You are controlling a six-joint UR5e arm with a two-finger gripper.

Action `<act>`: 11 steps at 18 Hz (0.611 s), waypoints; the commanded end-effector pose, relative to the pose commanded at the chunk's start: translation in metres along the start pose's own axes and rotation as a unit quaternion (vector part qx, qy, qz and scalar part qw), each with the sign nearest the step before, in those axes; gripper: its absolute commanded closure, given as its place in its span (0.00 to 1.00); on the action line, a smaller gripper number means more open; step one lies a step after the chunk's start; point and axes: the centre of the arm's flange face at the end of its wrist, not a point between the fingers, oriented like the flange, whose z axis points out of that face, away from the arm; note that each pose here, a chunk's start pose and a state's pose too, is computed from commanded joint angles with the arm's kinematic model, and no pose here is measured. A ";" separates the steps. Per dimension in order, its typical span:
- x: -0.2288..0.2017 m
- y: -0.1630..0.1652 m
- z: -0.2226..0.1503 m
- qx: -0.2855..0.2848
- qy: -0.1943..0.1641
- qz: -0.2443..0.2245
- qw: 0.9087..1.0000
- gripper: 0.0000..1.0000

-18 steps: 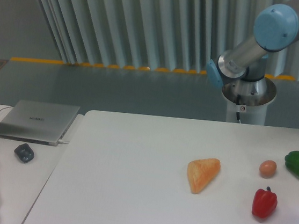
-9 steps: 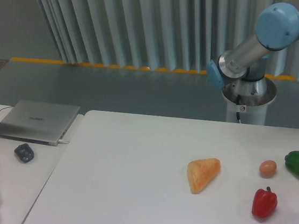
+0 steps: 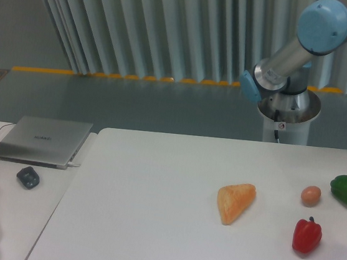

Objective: Place the yellow pepper on the table

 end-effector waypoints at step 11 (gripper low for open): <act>0.001 -0.010 0.026 0.007 0.011 -0.023 1.000 0.00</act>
